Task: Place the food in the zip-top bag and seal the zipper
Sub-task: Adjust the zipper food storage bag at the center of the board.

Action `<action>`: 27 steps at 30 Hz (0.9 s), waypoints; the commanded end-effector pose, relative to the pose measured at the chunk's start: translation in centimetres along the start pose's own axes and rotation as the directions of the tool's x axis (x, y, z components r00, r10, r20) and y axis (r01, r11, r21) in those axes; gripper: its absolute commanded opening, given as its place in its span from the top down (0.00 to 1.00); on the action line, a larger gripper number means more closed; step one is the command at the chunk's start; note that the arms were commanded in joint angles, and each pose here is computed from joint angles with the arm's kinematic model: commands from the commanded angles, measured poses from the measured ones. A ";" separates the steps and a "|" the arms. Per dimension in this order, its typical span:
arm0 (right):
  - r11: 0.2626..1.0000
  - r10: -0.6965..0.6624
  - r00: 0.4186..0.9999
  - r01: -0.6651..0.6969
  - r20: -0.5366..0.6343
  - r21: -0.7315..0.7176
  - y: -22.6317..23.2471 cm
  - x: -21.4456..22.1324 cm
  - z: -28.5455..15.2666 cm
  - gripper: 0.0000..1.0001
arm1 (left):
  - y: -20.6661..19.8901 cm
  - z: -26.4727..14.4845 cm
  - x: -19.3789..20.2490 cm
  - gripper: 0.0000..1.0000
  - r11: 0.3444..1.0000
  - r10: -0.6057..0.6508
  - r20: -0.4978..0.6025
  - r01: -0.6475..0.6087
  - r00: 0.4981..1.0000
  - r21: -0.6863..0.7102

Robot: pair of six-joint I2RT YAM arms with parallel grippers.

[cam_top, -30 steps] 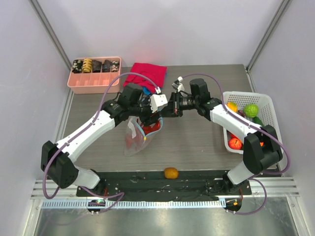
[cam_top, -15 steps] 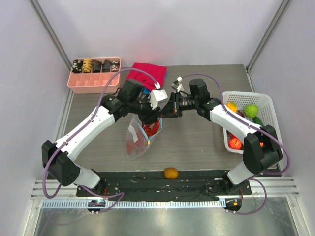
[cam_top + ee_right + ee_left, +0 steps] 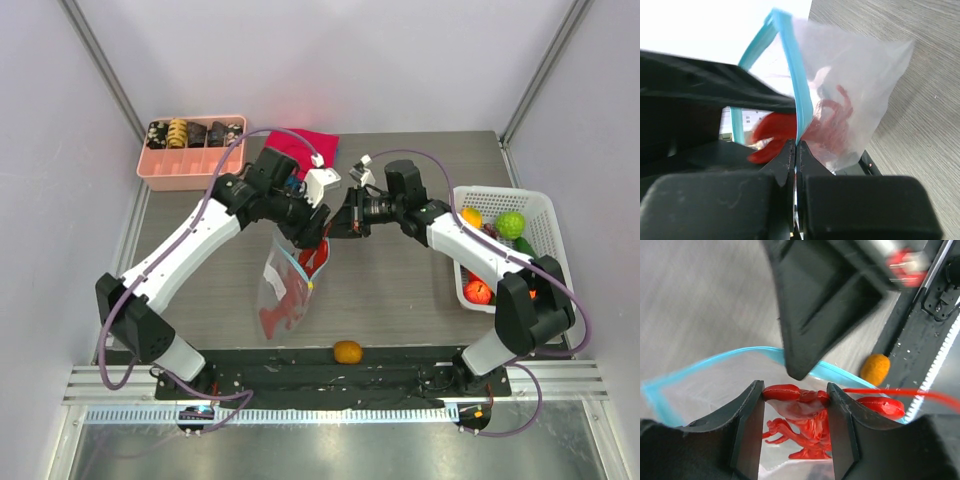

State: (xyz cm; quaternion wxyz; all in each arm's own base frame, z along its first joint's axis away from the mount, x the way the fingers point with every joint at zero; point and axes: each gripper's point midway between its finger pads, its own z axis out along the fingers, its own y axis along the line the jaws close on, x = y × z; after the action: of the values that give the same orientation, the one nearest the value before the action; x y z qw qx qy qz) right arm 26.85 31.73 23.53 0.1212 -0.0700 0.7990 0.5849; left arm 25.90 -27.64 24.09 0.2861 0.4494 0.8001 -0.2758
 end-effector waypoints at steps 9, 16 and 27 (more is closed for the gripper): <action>0.984 -0.169 0.978 0.174 0.123 -0.028 4.2 -0.8 -2.2 0.99 | 4.2 0.2 5.6 1.00 0.907 -0.380 -0.199 0.323 0.903 -0.270; 0.982 -0.182 0.974 0.187 0.137 -0.023 4.2 -0.7 -2.4 0.99 | 5.0 -0.2 4.5 0.64 0.899 -0.376 -0.138 0.325 0.916 -0.292; 0.975 -0.214 0.966 0.220 0.148 -0.031 5.1 -0.9 -2.7 0.99 | 2.3 -7.7 -2.8 0.16 0.943 -0.182 0.167 0.220 0.969 -0.249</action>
State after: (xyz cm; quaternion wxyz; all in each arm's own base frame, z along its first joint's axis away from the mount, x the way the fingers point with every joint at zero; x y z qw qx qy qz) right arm 26.09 30.76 25.66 0.1857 -0.0827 0.7930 0.5743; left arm 27.46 -23.56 24.18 0.2680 0.2996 0.8906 -0.2126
